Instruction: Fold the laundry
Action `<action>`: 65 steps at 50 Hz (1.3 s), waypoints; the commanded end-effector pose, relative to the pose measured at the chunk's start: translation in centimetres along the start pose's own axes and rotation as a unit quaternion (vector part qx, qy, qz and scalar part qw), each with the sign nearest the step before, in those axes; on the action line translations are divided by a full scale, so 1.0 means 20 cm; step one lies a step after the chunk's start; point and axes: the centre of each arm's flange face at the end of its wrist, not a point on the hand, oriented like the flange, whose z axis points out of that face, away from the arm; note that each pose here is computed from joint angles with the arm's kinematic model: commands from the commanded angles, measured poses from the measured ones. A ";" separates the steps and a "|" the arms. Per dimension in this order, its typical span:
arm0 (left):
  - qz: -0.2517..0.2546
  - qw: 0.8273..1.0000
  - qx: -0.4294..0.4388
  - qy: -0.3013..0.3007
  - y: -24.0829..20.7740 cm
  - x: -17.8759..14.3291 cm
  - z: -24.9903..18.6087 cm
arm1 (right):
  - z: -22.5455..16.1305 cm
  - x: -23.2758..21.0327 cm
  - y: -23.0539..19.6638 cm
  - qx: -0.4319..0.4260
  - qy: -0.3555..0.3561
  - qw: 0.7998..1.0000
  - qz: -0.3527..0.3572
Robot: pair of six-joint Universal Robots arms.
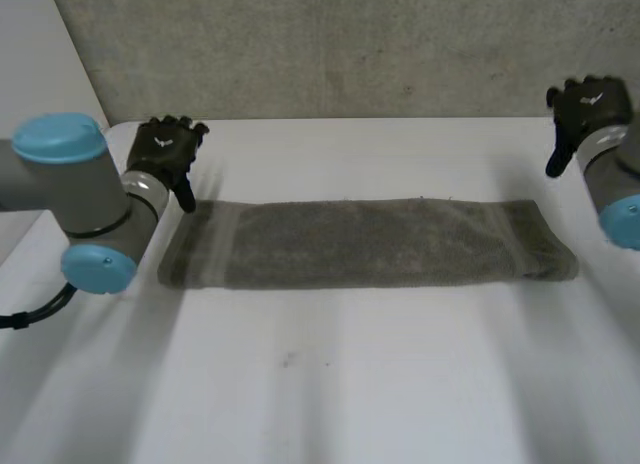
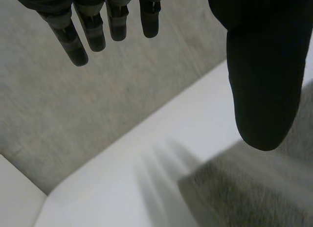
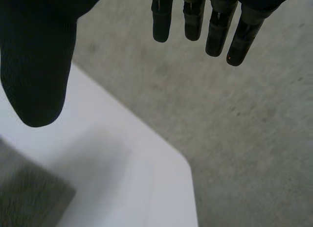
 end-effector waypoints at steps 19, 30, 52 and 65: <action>-0.100 0.994 0.032 0.011 0.01 0.08 -0.49 | -0.36 -0.09 0.37 -0.150 -0.137 0.979 0.014; -0.100 0.994 0.038 0.002 0.05 0.08 -0.50 | -0.26 -0.09 0.53 -0.129 -0.112 0.985 0.007; -0.099 0.994 0.036 0.001 0.06 0.08 -0.51 | -0.13 0.23 0.67 -0.144 -0.003 0.980 -0.139; -0.099 0.994 0.035 0.001 0.06 0.08 -0.51 | -0.16 0.10 0.21 -0.001 0.026 0.978 -0.206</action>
